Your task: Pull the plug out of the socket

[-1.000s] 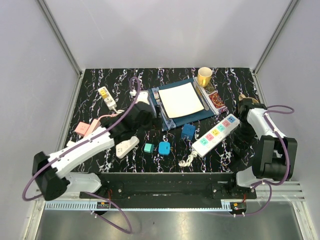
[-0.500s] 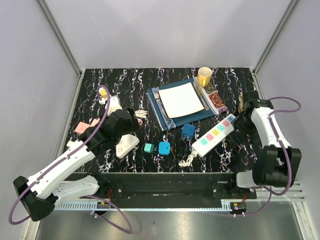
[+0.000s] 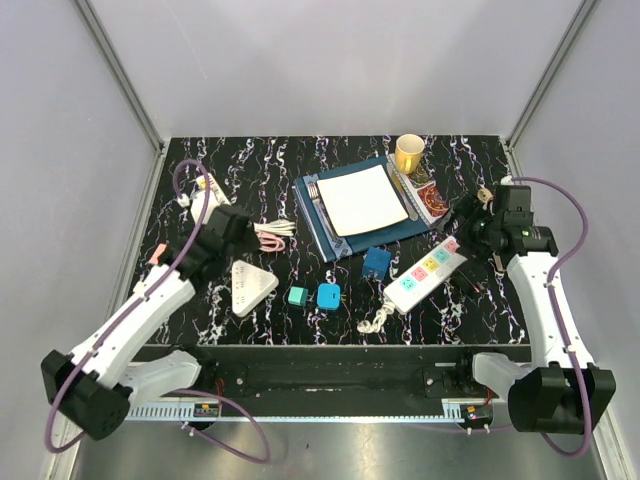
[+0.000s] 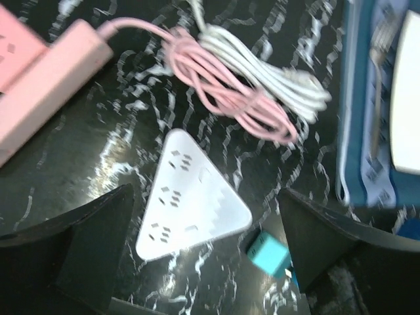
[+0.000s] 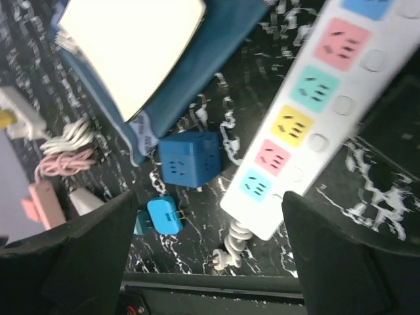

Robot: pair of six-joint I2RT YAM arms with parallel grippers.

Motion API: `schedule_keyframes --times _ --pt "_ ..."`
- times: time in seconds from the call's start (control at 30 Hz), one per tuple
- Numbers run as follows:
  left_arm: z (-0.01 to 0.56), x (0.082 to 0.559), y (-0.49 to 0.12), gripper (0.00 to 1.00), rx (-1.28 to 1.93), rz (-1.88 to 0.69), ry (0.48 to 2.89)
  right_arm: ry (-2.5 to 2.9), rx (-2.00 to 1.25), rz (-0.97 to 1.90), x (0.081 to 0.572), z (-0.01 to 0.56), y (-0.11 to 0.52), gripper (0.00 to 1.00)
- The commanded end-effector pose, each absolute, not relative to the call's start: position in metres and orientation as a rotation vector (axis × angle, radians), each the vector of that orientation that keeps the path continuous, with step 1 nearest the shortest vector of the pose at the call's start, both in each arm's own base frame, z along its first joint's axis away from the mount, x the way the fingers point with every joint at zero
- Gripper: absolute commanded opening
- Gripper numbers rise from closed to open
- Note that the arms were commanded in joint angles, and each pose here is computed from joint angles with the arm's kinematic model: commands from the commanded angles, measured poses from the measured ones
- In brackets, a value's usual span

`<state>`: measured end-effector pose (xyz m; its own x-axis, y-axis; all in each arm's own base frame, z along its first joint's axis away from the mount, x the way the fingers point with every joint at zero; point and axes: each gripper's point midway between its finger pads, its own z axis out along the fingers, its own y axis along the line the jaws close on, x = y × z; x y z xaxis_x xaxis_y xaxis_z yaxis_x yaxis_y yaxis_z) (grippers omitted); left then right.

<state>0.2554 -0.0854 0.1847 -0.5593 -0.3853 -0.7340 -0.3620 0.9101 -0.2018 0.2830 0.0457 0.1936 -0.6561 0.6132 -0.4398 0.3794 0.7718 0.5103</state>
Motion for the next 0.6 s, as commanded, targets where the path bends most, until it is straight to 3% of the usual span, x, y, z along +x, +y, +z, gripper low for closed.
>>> schedule_keyframes --times 0.0,0.2,0.37,0.43,0.57 --pt "0.21 0.296 -0.05 0.93 -0.692 0.05 2.139 2.234 0.481 0.786 0.296 0.225 0.09 0.94" --pt "0.212 0.358 0.007 0.85 -0.799 0.251 2.15 2.255 0.299 0.853 0.301 0.227 0.125 0.92" --pt "0.197 0.42 0.02 0.8 -0.797 0.232 2.231 2.238 0.221 0.921 0.315 0.228 0.158 0.87" --pt "0.187 0.441 0.022 0.72 -0.778 0.235 2.262 2.245 0.175 0.944 0.315 0.23 0.175 0.85" --pt "0.174 0.465 0.03 0.66 -0.797 0.253 2.276 2.273 0.121 0.943 0.317 0.227 0.198 0.84"
